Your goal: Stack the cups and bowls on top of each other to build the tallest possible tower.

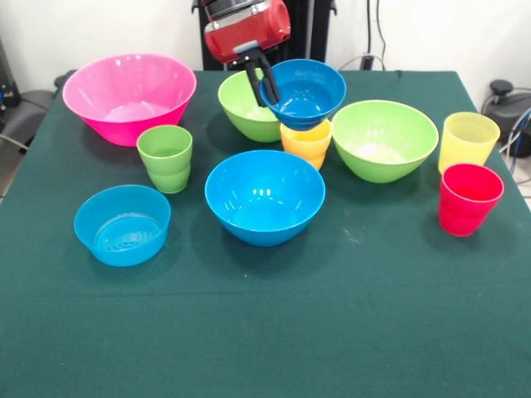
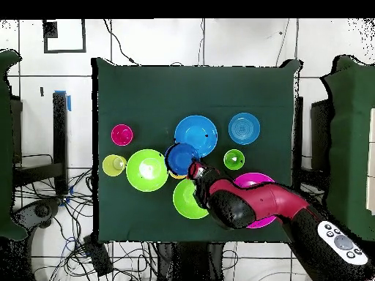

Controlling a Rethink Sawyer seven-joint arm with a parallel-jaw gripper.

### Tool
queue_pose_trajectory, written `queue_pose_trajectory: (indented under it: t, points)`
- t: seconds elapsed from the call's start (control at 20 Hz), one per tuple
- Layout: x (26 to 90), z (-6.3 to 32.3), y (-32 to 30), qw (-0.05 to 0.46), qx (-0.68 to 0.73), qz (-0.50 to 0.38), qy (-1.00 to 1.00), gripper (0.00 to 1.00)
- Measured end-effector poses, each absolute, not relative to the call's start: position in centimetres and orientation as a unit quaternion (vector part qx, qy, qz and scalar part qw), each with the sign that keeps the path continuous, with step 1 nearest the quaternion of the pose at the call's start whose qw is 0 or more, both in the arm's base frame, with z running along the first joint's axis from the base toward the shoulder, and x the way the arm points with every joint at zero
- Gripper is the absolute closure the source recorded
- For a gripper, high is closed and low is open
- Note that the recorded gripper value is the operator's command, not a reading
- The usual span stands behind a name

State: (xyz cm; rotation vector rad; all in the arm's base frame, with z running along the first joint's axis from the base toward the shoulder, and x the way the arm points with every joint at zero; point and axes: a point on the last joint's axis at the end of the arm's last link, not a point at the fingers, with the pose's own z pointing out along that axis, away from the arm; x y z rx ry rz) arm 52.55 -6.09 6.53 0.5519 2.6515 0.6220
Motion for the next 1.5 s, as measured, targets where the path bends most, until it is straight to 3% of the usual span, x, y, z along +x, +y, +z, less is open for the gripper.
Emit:
queue_pose_trajectory:
  t: [1.5]
  points:
    - [53.2, 5.0, -4.5, 0.188, 0.146, 0.229, 0.944, 1.0]
